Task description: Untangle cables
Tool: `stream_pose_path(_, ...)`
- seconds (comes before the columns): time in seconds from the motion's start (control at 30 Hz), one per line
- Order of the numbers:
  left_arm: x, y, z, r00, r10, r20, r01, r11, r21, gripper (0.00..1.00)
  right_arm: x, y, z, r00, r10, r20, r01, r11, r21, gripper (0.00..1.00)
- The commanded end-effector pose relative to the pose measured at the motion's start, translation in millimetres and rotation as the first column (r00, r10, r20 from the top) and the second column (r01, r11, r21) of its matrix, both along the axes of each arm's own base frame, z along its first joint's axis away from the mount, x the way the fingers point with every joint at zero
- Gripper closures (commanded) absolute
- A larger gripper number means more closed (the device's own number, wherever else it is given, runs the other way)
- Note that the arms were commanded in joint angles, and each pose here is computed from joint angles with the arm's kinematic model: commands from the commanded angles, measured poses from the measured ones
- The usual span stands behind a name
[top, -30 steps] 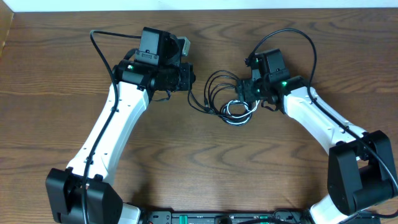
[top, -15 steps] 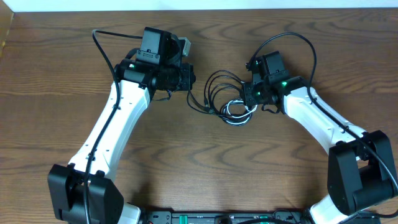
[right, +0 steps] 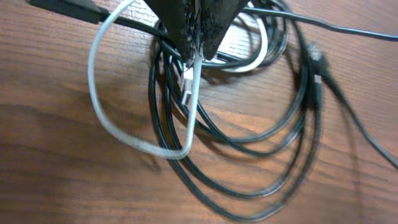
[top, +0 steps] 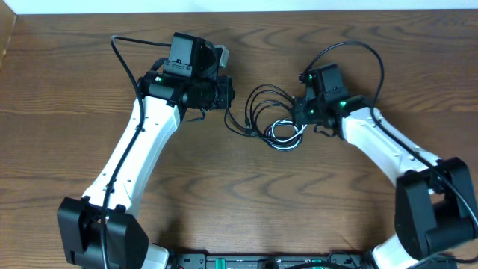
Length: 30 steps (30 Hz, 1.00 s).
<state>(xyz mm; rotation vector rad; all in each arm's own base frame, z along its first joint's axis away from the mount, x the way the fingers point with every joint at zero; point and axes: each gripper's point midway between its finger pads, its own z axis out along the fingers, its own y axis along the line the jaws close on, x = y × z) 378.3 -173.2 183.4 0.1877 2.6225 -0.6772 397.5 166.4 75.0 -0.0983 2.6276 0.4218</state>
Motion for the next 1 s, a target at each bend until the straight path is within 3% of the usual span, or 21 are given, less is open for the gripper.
stream_pose_path(0.0, -0.3, 2.2, -7.0, 1.0, -0.013, -0.006, 0.013, 1.0, 0.022, 0.92, 30.8, -14.7, 122.0, 0.977, -0.059, 0.206, 0.023, 0.985, 0.173, 0.99)
stream_pose_path(0.2, -0.8, 2.4, -7.4, 1.0, -0.013, -0.008, 0.013, 1.0, 0.023, 0.92, 15.9, -66.2, 250.2, 0.92, -0.122, 0.371, -0.008, 0.944, 0.331, 0.99)
stream_pose_path(0.4, -1.7, 2.5, -7.8, 1.0, -0.013, -0.012, 0.013, 1.0, 0.024, 0.85, -22.7, -113.2, 293.3, 0.889, -0.225, 0.399, 0.07, 0.928, 0.367, 0.99)
stream_pose_path(0.53, -2.2, 2.8, -8.2, 1.0, -0.013, -0.015, 0.013, 1.0, 0.025, 0.83, -36.0, -120.9, 269.7, 0.92, -0.242, 0.307, 0.136, 0.934, 0.331, 0.99)
stream_pose_path(0.77, -2.4, 2.7, -8.2, 1.0, -0.013, -0.015, 0.013, 1.0, 0.025, 0.76, -28.6, -87.9, 183.5, 0.993, -0.079, 0.087, 0.055, 0.968, 0.244, 0.59)
stream_pose_path(0.9, -3.2, 3.0, -8.7, 1.0, -0.013, -0.02, 0.013, 1.0, 0.026, 0.73, -17.9, -62.3, 133.0, 0.997, 0.076, 0.003, -0.075, 0.98, 0.187, 0.44)
stream_pose_path(0.97, -4.0, 3.2, -9.2, 1.0, -0.013, -0.023, 0.014, 1.0, 0.027, 0.73, -14.3, -51.3, 106.7, 0.989, 0.142, -0.045, -0.132, 0.975, 0.179, 0.42)
